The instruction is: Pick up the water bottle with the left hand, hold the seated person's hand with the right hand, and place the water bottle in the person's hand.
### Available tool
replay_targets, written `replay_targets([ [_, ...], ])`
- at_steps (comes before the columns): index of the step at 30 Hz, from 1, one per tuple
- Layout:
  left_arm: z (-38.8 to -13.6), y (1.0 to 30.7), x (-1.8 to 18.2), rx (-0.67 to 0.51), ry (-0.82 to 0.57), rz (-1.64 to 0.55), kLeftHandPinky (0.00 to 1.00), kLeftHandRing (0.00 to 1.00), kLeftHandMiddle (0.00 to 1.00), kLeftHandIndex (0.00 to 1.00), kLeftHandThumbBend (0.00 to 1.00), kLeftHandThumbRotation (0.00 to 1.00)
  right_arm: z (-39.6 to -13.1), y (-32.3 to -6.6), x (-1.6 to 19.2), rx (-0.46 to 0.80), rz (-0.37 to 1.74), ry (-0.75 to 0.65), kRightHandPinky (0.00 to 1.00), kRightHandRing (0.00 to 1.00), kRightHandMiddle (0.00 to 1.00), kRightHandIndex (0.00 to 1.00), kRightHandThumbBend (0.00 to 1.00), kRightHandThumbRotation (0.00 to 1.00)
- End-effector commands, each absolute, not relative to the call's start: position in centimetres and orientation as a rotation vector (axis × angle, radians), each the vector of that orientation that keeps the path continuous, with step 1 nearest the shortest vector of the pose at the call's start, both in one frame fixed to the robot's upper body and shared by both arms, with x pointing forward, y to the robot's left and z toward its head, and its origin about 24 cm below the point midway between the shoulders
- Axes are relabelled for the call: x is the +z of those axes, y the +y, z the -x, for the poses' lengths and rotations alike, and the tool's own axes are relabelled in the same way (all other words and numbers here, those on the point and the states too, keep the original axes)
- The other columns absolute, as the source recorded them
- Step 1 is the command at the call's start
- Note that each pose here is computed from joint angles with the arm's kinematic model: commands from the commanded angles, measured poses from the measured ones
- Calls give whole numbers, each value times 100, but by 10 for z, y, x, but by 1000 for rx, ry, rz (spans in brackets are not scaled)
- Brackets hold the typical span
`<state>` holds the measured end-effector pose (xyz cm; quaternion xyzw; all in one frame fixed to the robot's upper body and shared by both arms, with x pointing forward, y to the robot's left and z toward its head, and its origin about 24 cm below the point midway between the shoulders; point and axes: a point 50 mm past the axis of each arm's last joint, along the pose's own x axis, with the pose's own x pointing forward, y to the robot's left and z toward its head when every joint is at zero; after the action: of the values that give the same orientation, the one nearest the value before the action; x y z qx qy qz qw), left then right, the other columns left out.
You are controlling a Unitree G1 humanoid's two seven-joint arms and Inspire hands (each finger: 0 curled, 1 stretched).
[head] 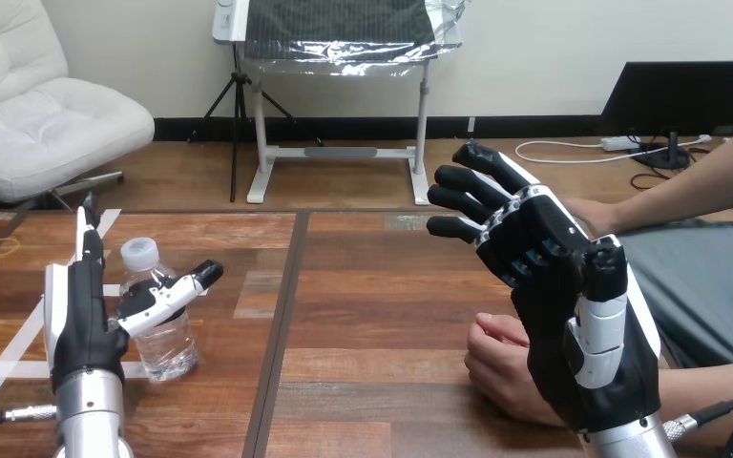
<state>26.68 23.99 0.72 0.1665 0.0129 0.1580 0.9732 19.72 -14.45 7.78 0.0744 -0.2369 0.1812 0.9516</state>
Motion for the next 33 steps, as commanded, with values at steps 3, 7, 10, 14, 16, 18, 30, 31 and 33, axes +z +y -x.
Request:
replay_targets([
  [3,-285,232,29,295,-39,-322,95,99,100,100,96,22,-201,-145,92,375,-144,-549,76,82,83,85,73,100],
  [7,-287,232,29,293,-25,-321,95,99,100,100,97,23,-201,-145,92,376,-145,-547,76,82,83,85,74,100],
  [10,-288,232,29,295,-11,-325,95,100,100,100,97,23,-201,-145,92,376,-149,-546,76,82,83,85,74,100],
  [14,-290,232,28,296,6,-335,95,100,100,100,96,23,-201,-145,92,377,-151,-543,76,82,83,85,74,100],
  [16,-291,232,28,296,14,-338,95,100,100,100,96,24,-201,-145,92,379,-152,-545,76,82,83,85,74,100],
  [18,-291,232,28,297,18,-340,95,99,100,100,96,24,-201,-145,93,380,-151,-545,76,82,83,85,74,100],
  [30,-296,232,28,299,33,-319,94,99,100,100,94,22,-201,-145,93,383,-149,-552,76,83,83,86,74,100],
  [31,-296,231,28,299,34,-321,94,99,100,100,94,22,-201,-145,93,382,-147,-553,76,83,83,86,74,100],
  [33,-297,232,27,301,37,-324,94,99,100,100,93,21,-201,-145,93,381,-148,-552,76,83,83,86,74,100],
])
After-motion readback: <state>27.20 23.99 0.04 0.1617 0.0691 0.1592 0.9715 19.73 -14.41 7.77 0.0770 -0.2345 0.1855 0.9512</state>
